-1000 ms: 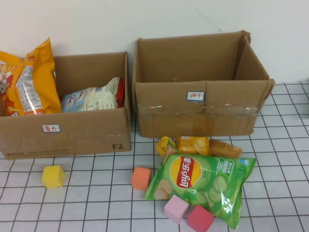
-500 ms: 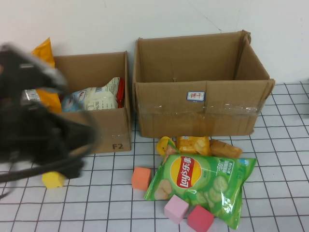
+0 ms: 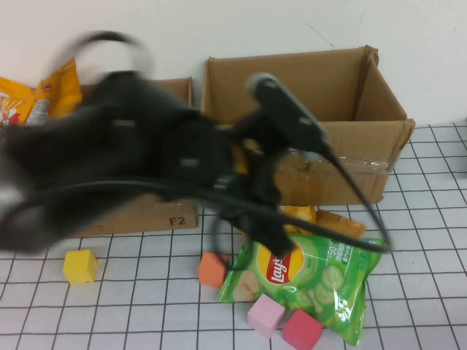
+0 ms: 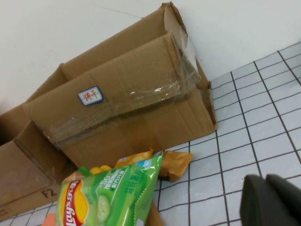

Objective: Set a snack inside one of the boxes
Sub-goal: Pick up the potato chip

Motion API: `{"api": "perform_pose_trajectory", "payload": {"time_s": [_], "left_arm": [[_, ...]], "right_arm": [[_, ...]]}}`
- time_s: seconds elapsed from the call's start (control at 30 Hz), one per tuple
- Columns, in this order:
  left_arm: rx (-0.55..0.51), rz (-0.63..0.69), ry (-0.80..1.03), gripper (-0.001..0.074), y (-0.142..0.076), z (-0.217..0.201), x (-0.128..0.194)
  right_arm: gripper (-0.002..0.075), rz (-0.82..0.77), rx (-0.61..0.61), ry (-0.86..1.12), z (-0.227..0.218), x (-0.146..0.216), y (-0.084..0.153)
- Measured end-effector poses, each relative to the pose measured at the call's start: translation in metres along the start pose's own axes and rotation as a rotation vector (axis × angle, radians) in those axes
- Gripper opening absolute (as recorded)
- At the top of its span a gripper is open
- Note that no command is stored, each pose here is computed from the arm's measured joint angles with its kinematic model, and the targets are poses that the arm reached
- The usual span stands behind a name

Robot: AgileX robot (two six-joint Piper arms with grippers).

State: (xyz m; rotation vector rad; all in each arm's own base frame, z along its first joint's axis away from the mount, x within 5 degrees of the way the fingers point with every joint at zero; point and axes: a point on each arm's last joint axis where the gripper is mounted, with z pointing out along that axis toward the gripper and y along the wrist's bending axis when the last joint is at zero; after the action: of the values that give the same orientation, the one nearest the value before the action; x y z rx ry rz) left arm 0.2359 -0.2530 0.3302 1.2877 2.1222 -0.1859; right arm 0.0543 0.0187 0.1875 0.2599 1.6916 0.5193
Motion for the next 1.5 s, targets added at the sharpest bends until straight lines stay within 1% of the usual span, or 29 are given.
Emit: {"api": "perform_pose_trajectory", "payload": {"time_s": [0.07,0.17,0.3,0.37,0.43,0.53,0.63,0.8,0.87,1.0,1.1,1.23,1.37,1.5], "left_arm": [[-0.016,0.031,0.045,0.0013,-0.006,0.012,-0.009],[-0.019,0.044,0.122,0.0079,-0.015,0.028,-0.022],[-0.003,0.008,0.194,0.0248,-0.026,0.051,-0.035],[0.008,-0.032,0.213,0.0335,-0.028,0.061,-0.038],[0.024,-0.067,0.226,0.0387,-0.030,0.071,-0.039],[0.054,-0.147,0.216,0.0417,-0.036,0.081,-0.040],[0.068,-0.149,0.186,0.0421,-0.039,0.082,-0.043],[0.097,0.067,0.151,0.0439,-0.051,0.081,-0.048],[0.104,0.090,0.143,0.0473,-0.055,0.082,-0.050],[0.107,0.034,0.133,0.0583,-0.059,0.095,-0.050],[0.107,0.017,0.124,0.0622,-0.061,0.109,-0.050],[0.103,0.024,0.084,0.0633,-0.066,0.119,-0.052],[0.106,0.039,0.020,0.0638,-0.075,0.119,-0.059],[0.090,0.061,-0.005,0.0639,-0.077,0.124,-0.062]], "right_arm": [[-0.0001,0.000,0.000,0.000,0.000,0.000,0.000],[-0.0001,0.000,-0.001,0.002,0.000,0.000,0.000],[-0.0001,0.002,-0.001,0.002,0.000,0.000,0.000],[-0.0001,0.004,-0.002,0.002,0.000,0.000,0.000],[-0.0001,0.004,-0.002,0.002,0.000,0.000,0.000],[-0.0001,0.006,-0.003,0.004,0.000,0.000,0.000],[-0.0001,0.008,-0.004,0.003,0.000,0.000,0.000],[-0.0001,0.008,-0.005,0.007,0.000,0.001,0.000],[-0.0001,0.008,-0.006,0.009,0.000,0.001,0.001],[-0.0001,0.008,-0.006,0.009,0.000,0.001,0.001],[-0.0001,0.008,-0.006,0.009,0.000,0.001,0.001],[-0.0001,0.009,-0.007,0.011,0.000,0.001,0.001],[-0.0001,0.013,-0.009,0.012,0.000,0.001,0.001],[-0.0001,0.015,-0.010,0.012,0.000,0.001,0.001]]}}
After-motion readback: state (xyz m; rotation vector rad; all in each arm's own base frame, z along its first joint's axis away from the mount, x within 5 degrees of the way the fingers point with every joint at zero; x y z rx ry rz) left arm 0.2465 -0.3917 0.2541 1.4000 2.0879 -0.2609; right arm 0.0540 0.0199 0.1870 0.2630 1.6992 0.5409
